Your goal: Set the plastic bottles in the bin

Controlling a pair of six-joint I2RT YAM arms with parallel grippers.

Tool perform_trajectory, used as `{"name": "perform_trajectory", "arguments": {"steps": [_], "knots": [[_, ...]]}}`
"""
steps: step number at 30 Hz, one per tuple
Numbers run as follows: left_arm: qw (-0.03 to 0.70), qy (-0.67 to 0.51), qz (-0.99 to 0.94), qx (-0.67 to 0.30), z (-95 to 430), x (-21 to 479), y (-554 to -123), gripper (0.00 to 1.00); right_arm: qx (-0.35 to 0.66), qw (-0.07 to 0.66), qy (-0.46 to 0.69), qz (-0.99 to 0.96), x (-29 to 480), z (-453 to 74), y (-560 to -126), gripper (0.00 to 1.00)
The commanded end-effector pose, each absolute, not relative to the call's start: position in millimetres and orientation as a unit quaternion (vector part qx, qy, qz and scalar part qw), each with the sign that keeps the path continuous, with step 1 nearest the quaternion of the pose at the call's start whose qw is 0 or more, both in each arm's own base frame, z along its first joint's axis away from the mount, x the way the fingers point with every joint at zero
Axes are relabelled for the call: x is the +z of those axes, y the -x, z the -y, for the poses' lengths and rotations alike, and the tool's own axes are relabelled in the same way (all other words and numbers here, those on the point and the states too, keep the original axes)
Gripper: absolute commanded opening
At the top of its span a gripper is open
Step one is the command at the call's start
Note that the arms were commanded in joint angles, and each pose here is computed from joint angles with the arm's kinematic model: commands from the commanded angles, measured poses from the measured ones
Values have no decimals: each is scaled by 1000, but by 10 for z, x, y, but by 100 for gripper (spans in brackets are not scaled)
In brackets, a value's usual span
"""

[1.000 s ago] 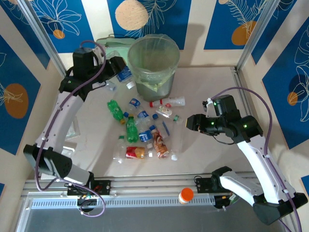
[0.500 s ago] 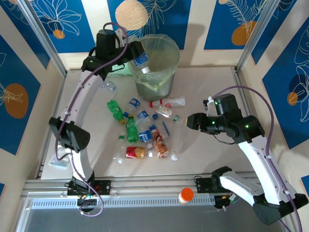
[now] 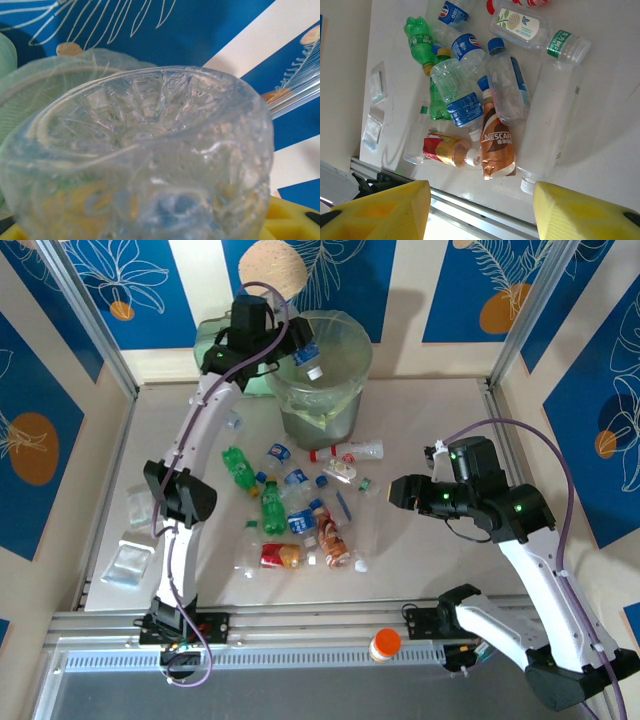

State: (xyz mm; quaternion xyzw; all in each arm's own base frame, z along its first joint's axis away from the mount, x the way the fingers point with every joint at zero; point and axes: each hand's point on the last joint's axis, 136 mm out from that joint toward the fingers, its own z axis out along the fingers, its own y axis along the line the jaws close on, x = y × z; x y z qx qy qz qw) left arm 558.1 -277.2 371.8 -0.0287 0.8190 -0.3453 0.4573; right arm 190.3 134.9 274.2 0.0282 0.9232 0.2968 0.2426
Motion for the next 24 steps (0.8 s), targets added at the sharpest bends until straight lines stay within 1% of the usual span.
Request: {"name": "perform_trajectory", "arguments": {"steps": [1,3,5,9,12,16,20,24], "knots": [[472,-11,-819,-326,2946,3700,-5551,43,296,238,-26,-925,2691,-1333,-1851,57],[470,-26,-826,-310,2993,3603,-5540,46,297,237,-26,-925,2679,-1332,-1837,56],[462,-32,-836,-294,3010,3472,-5544,51,298,236,-26,-925,2677,-1336,-1835,56],[446,-36,-850,-278,3037,3275,-5546,70,297,238,-26,-924,2693,-1331,-1834,56],[442,-39,-851,-280,3059,3252,-5537,78,296,239,-26,-924,2695,-1325,-1830,56],[446,-43,-848,-283,3059,3312,-5516,83,298,240,-28,-924,2694,-1323,-1822,56],[451,-48,-844,-287,3058,3399,-5487,84,297,243,-29,-923,2704,-1314,-1818,56],[461,-63,-828,-313,3119,3590,-5424,83,299,246,-28,-922,2729,-1318,-1824,56]]}}
